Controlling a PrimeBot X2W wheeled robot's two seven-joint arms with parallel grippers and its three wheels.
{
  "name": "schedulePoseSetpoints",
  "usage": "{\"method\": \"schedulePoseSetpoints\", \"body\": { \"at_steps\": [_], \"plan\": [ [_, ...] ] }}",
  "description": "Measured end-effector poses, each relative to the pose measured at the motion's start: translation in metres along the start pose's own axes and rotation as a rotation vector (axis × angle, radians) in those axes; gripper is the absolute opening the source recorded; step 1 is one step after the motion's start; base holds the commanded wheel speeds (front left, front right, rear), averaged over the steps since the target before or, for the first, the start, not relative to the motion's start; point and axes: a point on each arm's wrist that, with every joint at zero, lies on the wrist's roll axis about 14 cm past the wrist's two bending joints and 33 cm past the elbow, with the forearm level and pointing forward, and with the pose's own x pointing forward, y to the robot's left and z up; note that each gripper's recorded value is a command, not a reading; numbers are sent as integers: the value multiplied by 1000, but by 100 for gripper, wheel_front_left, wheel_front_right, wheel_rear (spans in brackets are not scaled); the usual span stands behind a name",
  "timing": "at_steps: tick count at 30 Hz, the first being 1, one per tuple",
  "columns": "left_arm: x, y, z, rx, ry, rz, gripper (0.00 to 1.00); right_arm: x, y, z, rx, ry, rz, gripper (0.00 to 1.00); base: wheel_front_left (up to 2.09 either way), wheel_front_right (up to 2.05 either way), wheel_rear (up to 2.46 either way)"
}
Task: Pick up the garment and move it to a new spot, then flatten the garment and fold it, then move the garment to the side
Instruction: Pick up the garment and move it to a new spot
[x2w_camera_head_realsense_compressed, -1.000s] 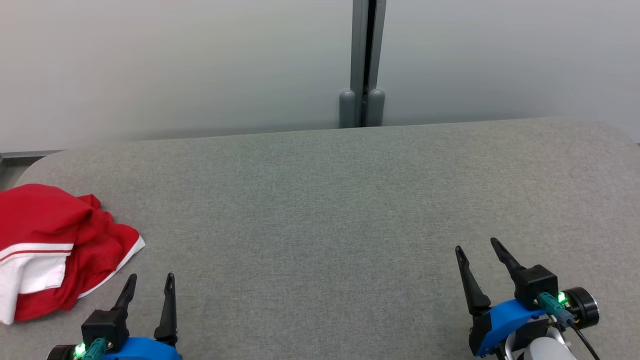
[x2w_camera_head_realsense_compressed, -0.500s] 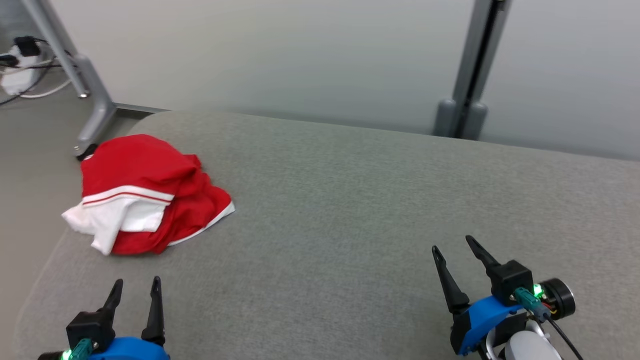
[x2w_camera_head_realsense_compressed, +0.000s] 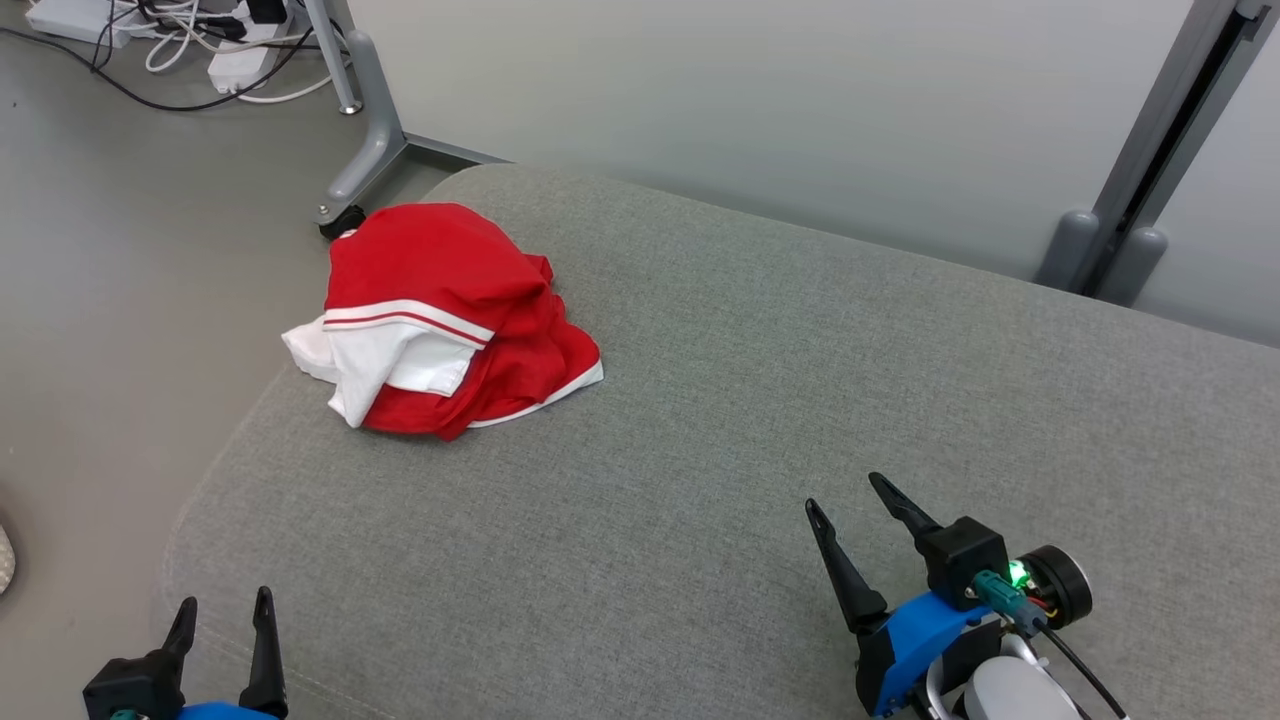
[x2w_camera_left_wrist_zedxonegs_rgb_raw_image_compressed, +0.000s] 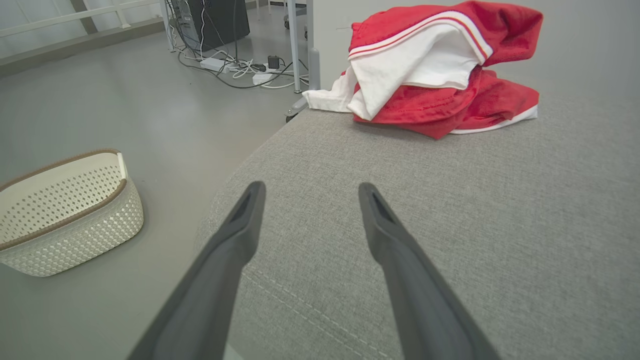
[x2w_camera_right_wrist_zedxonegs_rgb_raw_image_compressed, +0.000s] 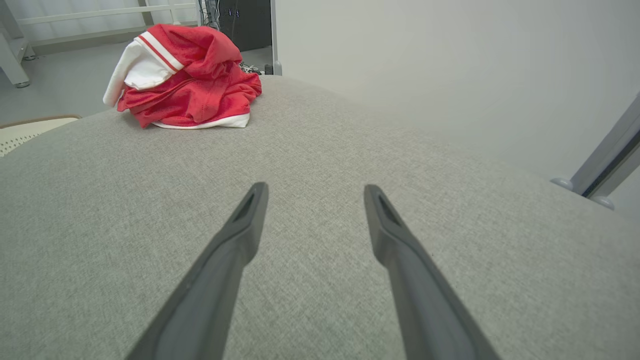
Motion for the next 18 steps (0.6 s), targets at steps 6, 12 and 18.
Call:
{"method": "schedulePoseSetpoints", "body": {
  "at_steps": [6, 12, 18],
  "plan": [
    [20, -5, 16, -16, -22, -9, 100, 4, -1, -8, 9, 13, 8, 100, 0, 0, 0],
    [68, -24, 59, 6, -81, -92, 100, 11, -14, -21, 16, 33, -4, 100, 0, 0, 0],
    [115, -55, 99, 68, -107, -223, 100, 16, -29, -39, 24, 62, -23, 100, 0, 0, 0]
  ]
}}
